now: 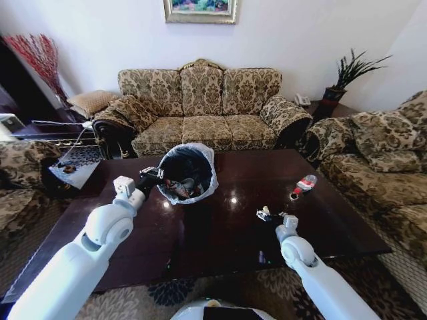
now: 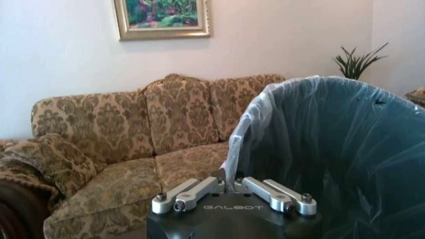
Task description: Move to the front of the table and place the trash on the table into the trash bin.
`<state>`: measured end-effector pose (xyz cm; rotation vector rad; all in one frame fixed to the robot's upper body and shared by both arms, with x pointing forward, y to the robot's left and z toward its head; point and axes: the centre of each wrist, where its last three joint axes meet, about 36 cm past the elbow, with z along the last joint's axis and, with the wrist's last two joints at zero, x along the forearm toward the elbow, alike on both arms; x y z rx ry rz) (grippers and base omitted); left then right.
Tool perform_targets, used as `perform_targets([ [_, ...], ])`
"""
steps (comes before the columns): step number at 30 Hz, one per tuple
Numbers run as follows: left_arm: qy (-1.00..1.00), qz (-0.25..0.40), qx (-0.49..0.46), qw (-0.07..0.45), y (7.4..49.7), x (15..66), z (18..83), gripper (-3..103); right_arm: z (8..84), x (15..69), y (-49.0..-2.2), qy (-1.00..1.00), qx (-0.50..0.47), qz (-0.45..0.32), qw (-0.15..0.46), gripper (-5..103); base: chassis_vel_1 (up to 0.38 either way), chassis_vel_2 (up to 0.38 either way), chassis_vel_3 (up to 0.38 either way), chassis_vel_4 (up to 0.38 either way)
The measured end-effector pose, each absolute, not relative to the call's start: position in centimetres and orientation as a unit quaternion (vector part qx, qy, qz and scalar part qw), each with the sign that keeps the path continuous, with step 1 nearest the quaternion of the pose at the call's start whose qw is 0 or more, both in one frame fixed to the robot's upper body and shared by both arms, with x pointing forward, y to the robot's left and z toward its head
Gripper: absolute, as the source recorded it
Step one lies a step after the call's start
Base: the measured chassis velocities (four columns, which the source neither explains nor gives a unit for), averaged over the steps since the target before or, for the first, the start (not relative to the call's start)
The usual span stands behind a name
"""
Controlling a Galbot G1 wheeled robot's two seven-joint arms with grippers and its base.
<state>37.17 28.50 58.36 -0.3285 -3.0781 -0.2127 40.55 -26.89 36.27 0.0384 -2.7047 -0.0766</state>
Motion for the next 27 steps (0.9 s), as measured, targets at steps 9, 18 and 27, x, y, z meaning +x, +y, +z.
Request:
perform_targets([
  [9,-0.992,-0.070,-0.104,0.018,28.66,37.24,58.48,1,35.51,40.49,-26.25,-0.972,-0.003,-0.028,0.235,68,0.000,0.000,0.000,0.000],
  [18,-0.992,-0.070,-0.106,0.017,28.60,37.42,58.55,1,35.33,40.52,-26.42,-0.970,-0.007,-0.040,0.241,36,0.000,0.000,0.000,0.000],
  [27,-0.992,-0.070,-0.106,0.015,28.65,37.53,58.65,1,35.83,40.78,-26.10,-0.971,-0.012,-0.053,0.235,4,0.000,0.000,0.000,0.000],
])
